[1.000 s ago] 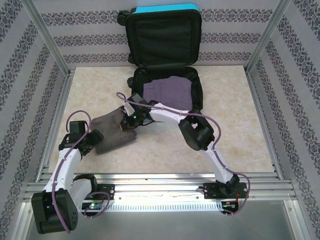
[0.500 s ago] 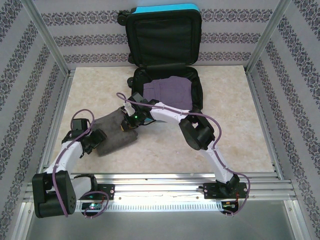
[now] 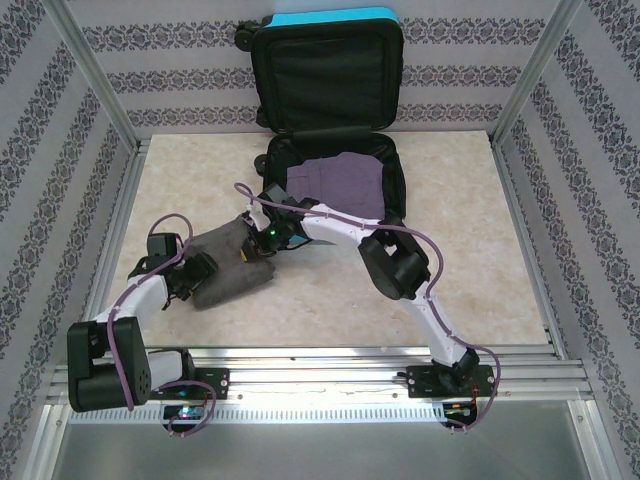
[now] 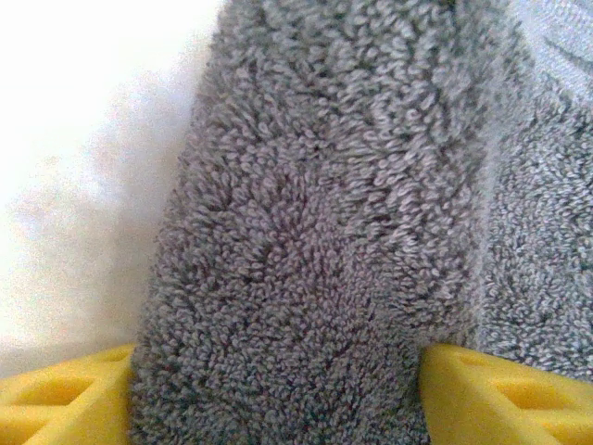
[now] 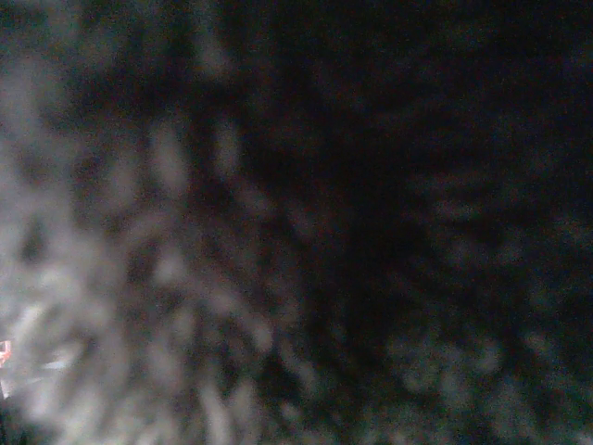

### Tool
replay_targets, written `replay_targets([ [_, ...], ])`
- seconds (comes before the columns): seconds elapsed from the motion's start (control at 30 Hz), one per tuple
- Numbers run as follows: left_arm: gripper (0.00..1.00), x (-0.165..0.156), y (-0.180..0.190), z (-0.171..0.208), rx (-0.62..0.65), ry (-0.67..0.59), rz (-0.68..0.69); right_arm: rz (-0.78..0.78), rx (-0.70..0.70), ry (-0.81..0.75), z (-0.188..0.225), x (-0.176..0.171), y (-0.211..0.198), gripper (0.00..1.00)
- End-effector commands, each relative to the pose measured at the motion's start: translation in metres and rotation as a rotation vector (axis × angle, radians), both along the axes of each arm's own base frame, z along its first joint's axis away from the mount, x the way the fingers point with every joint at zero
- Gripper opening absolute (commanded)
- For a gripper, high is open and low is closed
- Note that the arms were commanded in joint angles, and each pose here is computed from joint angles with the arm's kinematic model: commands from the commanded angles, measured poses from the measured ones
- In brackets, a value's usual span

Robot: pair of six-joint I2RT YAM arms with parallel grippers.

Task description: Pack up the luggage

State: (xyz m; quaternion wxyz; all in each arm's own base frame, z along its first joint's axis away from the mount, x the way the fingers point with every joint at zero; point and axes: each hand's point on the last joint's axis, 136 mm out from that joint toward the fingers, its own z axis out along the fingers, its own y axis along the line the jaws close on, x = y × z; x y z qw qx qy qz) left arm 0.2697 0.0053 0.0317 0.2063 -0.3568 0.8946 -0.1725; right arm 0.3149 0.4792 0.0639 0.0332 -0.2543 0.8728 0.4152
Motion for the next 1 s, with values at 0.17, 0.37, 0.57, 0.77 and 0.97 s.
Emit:
replay_targets([
  [0.17,0.21,0.007,-0.009,-0.003,-0.020,-0.030,-0.037,0.015,0.060,0.007,0.016,-0.002,0.005,0.00],
  [0.37,0.04,0.004,0.000,0.039,0.053,-0.063,-0.046,0.047,0.150,-0.024,0.062,-0.007,0.010,0.00],
  [0.57,0.02,-0.002,0.001,0.091,0.083,-0.145,-0.044,0.086,0.253,-0.081,0.124,-0.011,0.014,0.00],
  [0.77,0.01,0.007,-0.007,0.130,0.037,-0.243,-0.050,0.112,0.308,-0.142,0.170,-0.008,0.011,0.00],
  [0.97,0.02,0.046,-0.020,0.178,-0.035,-0.399,-0.088,0.086,0.297,-0.217,0.195,0.015,-0.007,0.00],
])
